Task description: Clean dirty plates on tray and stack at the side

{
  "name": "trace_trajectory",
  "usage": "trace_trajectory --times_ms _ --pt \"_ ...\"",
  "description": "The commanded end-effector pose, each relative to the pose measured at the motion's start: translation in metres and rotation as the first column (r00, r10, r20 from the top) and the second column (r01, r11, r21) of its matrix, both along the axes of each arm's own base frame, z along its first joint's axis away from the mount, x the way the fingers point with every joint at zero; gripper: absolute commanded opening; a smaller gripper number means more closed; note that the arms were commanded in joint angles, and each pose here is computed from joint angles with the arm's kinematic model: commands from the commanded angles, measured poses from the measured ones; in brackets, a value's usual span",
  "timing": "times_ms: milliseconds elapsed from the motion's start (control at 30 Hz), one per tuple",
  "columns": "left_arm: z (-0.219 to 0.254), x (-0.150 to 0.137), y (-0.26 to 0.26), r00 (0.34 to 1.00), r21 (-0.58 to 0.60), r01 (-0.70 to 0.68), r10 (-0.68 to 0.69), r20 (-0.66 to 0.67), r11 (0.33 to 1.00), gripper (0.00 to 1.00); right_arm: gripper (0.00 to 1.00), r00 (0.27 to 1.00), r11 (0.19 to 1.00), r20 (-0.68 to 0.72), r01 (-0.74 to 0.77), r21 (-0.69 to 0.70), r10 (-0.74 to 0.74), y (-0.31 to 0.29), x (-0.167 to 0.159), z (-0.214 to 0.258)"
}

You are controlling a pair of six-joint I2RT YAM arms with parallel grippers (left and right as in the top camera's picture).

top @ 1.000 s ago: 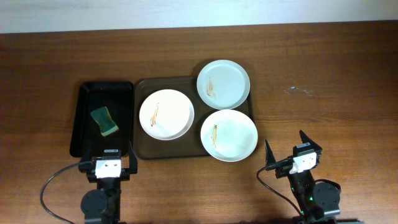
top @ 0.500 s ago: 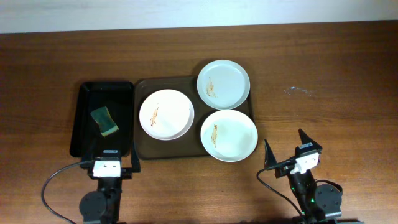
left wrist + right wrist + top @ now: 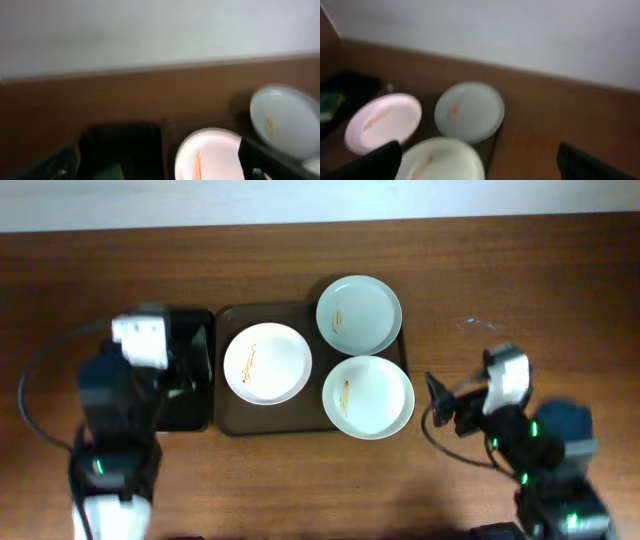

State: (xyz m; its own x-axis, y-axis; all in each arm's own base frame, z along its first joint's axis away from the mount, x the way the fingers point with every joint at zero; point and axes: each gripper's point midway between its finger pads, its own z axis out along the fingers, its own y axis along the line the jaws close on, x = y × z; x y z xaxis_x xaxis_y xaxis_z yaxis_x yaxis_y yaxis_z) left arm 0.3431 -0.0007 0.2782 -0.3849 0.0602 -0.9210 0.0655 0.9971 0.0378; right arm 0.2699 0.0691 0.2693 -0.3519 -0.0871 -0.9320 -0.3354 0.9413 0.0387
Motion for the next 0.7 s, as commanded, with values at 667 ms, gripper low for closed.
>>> trace_trajectory --times_ms 667 --pt "-0.010 0.042 0.017 0.870 -0.080 -0.188 0.128 -0.475 0.979 0.99 0.86 0.697 0.968 -0.672 -0.156 0.198 0.250 0.165 0.115 -0.116"
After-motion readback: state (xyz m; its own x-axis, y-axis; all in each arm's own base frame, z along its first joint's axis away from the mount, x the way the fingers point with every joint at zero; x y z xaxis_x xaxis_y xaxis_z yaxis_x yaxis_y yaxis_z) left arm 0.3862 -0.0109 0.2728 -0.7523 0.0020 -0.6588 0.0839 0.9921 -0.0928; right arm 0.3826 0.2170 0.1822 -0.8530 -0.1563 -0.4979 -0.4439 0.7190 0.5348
